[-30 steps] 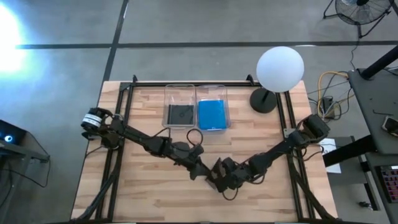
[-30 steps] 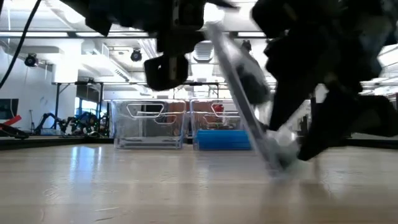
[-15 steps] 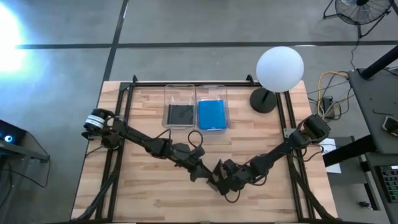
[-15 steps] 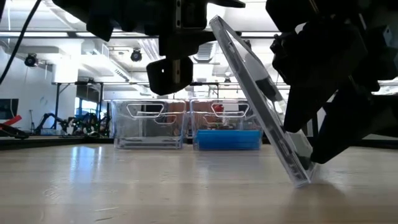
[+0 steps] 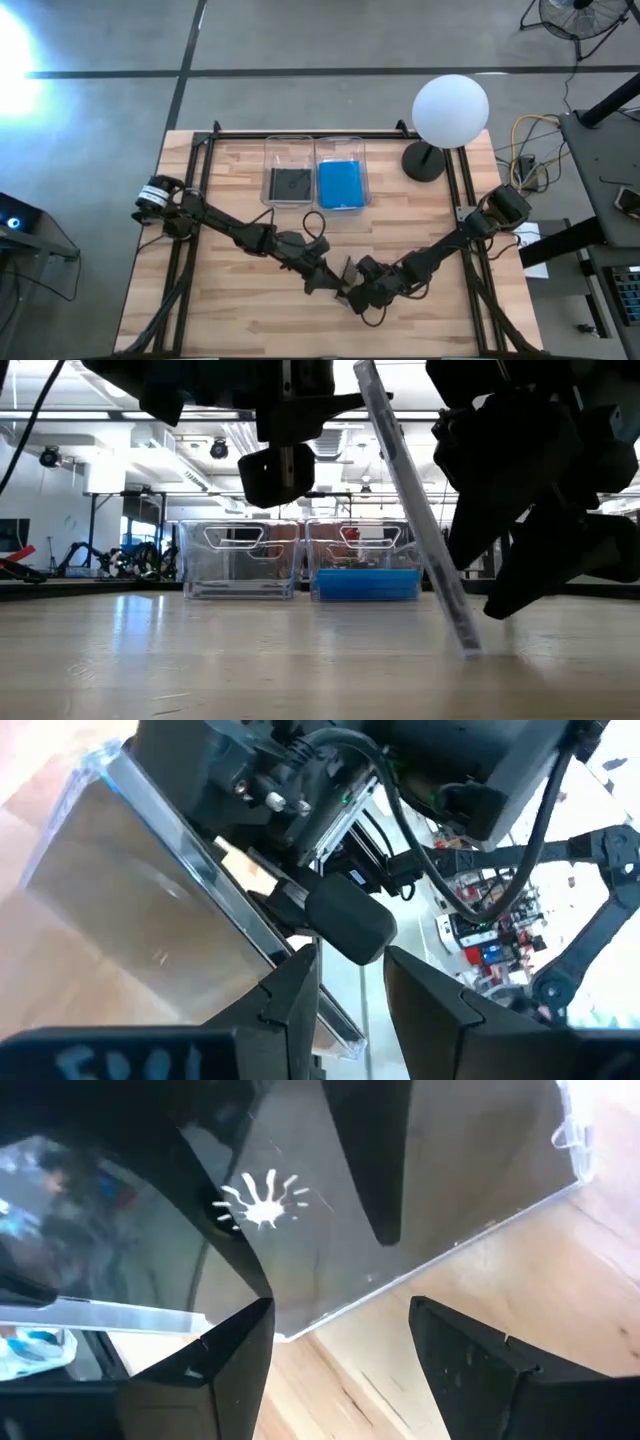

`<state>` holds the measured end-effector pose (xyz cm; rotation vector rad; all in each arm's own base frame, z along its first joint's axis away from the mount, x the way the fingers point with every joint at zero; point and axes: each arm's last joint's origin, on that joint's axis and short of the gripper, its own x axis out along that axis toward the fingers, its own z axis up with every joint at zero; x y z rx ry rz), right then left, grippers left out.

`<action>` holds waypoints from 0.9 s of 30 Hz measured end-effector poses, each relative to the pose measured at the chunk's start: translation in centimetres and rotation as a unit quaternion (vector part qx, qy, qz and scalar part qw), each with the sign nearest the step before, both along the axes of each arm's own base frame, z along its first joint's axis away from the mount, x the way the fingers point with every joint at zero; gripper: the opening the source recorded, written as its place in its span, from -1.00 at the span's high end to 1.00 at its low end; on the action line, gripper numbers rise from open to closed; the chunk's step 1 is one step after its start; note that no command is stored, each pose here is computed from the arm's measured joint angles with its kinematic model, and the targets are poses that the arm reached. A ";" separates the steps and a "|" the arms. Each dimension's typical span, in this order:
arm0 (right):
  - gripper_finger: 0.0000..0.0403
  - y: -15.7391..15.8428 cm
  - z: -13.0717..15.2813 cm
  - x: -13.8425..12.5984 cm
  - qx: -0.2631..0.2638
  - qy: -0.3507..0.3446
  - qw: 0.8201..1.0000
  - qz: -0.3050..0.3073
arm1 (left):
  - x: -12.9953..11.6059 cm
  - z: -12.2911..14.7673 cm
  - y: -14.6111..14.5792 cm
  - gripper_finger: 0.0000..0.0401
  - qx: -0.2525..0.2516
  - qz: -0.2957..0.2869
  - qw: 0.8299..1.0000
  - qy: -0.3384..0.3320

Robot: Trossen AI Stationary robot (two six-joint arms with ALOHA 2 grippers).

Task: Pick & place jewel cases by type
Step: Put the black CD case into the left transparent bin

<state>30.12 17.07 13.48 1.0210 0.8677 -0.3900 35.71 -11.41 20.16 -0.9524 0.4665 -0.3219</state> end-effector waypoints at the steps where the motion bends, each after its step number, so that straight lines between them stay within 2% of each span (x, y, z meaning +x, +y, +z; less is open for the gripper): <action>1: -0.13 0.1 0.0 0.0 -0.003 -0.006 1.000 -0.001 | 0.0 0.0 -0.1 0.48 0.009 -0.003 1.000 -0.006; 12: -0.08 0.8 0.3 0.1 0.003 -0.034 0.999 -0.003 | -0.1 0.0 -0.5 0.48 0.088 -0.049 0.993 -0.056; 16: -0.05 0.9 0.6 0.3 0.017 -0.052 0.998 -0.005 | 0.4 -0.3 -0.8 0.48 0.100 -0.057 0.988 -0.103; 20: -0.02 1.1 0.8 0.4 0.024 -0.061 0.998 -0.005 | 0.8 -1.2 -1.5 0.48 0.141 -0.073 0.976 -0.148; 25: 0.01 1.4 1.1 0.7 0.042 -0.076 0.996 -0.006 | 1.8 -2.2 -1.8 0.48 0.156 -0.081 0.973 -0.152; 27: 0.03 1.3 1.3 0.7 0.050 -0.076 0.996 -0.015 | 1.9 -3.4 -1.9 0.48 0.158 -0.091 0.974 -0.137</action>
